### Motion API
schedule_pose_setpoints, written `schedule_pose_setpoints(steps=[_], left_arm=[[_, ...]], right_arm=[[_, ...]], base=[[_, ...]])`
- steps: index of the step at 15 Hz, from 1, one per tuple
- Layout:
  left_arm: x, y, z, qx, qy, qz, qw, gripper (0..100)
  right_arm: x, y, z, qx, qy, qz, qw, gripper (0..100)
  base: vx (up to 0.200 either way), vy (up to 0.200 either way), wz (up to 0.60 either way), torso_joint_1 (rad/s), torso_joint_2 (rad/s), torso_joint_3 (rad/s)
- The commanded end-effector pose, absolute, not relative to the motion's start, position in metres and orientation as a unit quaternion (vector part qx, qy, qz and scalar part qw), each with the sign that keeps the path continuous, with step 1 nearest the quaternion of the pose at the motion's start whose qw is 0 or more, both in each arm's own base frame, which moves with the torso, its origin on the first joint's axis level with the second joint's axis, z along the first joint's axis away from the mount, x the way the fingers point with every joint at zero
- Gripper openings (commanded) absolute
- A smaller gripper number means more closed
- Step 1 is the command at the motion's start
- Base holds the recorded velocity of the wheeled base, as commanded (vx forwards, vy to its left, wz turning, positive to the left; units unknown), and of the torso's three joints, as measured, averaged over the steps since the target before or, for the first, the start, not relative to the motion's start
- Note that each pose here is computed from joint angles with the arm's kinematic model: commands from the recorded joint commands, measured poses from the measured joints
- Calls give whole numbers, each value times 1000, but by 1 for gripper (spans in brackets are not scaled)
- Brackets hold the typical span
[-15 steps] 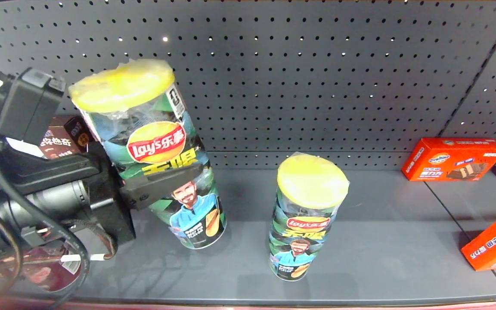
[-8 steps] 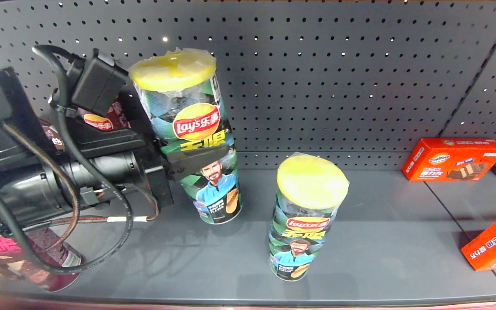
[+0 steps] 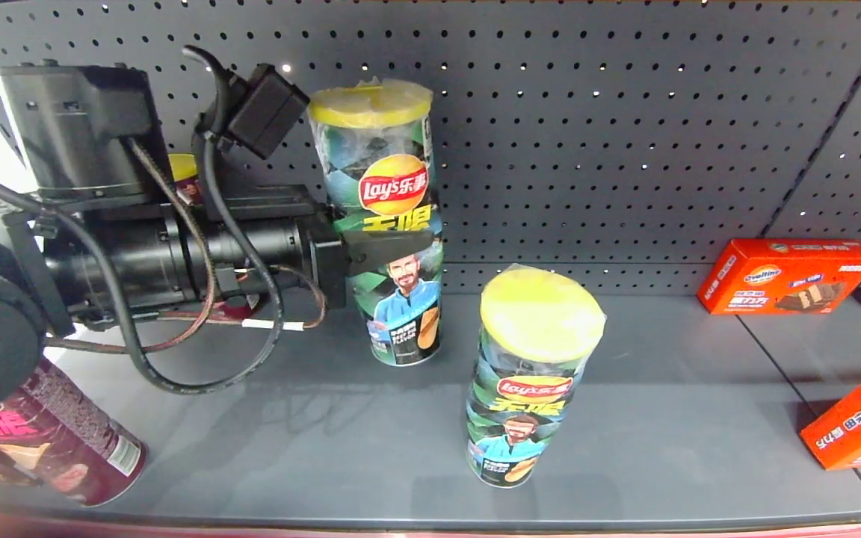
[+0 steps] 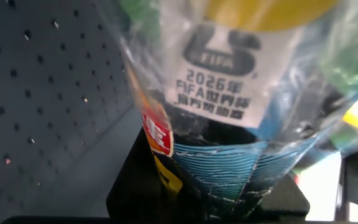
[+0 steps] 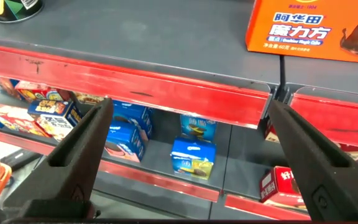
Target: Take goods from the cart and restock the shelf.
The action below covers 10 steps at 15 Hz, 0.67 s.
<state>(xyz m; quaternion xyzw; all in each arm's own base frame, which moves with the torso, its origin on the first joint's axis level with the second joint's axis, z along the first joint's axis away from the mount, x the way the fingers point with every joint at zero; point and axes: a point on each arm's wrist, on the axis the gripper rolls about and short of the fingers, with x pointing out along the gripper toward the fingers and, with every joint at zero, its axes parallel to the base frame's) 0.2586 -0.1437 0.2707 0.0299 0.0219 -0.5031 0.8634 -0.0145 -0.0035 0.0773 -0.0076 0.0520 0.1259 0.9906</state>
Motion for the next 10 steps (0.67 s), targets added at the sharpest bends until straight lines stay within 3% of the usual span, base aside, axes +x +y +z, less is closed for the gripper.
schedule_pose_setpoints(steps=[1, 5, 10], left_arm=[[286, -157, 255, 45, 36, -505, 861, 0], [315, -171, 239, 61, 42, -507, 859, 0], [342, -188, 235, 70, 24, -510, 857, 0]], right_arm=[[-14, -3, 77, -8, 54, 126, 991, 100], [-14, -3, 77, -8, 54, 126, 991, 100], [-14, -3, 77, -8, 54, 127, 990, 100]], base=[[0, 0, 0, 0, 0, 0], [0, 0, 0, 0, 0, 0], [0, 0, 0, 0, 0, 0]])
